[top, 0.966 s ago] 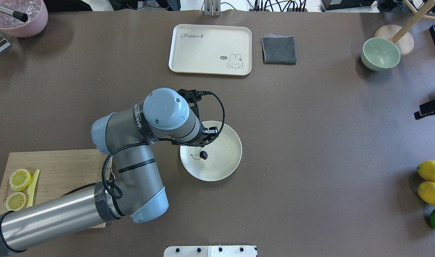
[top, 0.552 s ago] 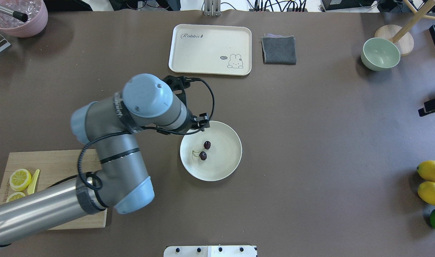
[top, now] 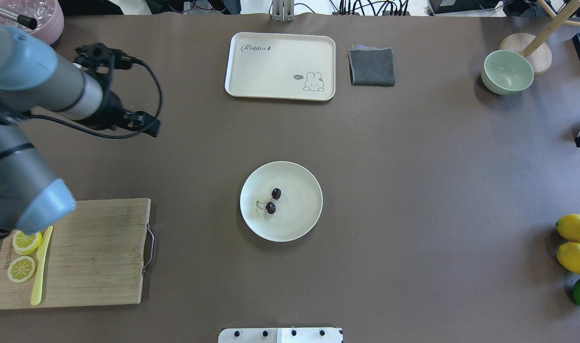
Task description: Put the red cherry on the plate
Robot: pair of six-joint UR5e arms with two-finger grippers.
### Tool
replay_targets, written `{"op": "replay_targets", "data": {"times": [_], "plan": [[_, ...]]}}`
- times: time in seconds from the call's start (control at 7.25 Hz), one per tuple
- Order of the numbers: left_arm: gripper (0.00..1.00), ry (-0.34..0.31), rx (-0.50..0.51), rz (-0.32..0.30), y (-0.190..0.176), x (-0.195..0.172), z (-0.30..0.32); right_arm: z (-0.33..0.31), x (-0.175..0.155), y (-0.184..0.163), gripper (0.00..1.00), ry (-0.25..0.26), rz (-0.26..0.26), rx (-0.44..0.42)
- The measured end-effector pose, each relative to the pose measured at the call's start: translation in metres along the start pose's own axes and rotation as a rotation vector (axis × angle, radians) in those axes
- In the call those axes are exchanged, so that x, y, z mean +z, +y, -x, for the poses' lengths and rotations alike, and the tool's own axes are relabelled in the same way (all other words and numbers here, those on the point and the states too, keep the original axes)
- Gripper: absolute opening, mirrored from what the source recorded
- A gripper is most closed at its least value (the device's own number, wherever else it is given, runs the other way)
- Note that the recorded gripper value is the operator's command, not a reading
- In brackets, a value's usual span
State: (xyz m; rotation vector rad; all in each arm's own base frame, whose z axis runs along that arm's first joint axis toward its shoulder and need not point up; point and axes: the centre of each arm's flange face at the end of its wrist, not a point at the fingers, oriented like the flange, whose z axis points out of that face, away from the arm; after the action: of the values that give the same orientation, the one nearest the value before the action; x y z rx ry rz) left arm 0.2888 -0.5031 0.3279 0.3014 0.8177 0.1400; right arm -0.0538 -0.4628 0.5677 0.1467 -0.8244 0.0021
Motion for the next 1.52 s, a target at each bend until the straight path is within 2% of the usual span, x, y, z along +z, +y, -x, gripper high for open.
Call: {"op": "replay_targets", "data": {"times": [0.28,0.41,0.55,0.83,1.1,1.38,1.52], "plan": [[0.98,-0.029,0.135,0.021,0.013,-0.047,0.151,-0.019,-0.006,0.002,1.0,0.009,-0.008,0.001],[0.98,-0.036,0.176,0.032,0.036,-0.069,0.224,-0.036,-0.008,0.009,1.0,0.017,-0.008,-0.013],[0.98,-0.056,0.19,0.045,0.066,-0.084,0.288,-0.055,-0.013,0.015,1.0,0.027,-0.008,-0.028],[0.98,-0.09,0.189,0.085,0.114,-0.09,0.383,-0.089,-0.036,0.02,1.0,0.049,-0.006,-0.057],[0.98,-0.095,0.176,0.126,0.151,-0.083,0.428,-0.109,-0.058,0.024,1.0,0.064,-0.005,-0.065],[0.98,-0.08,0.163,0.134,0.161,-0.079,0.435,-0.106,-0.066,0.014,1.0,0.068,0.005,-0.06],[0.98,-0.047,0.156,0.129,0.165,-0.078,0.434,-0.104,-0.068,0.009,1.0,0.069,0.009,-0.058]]}}
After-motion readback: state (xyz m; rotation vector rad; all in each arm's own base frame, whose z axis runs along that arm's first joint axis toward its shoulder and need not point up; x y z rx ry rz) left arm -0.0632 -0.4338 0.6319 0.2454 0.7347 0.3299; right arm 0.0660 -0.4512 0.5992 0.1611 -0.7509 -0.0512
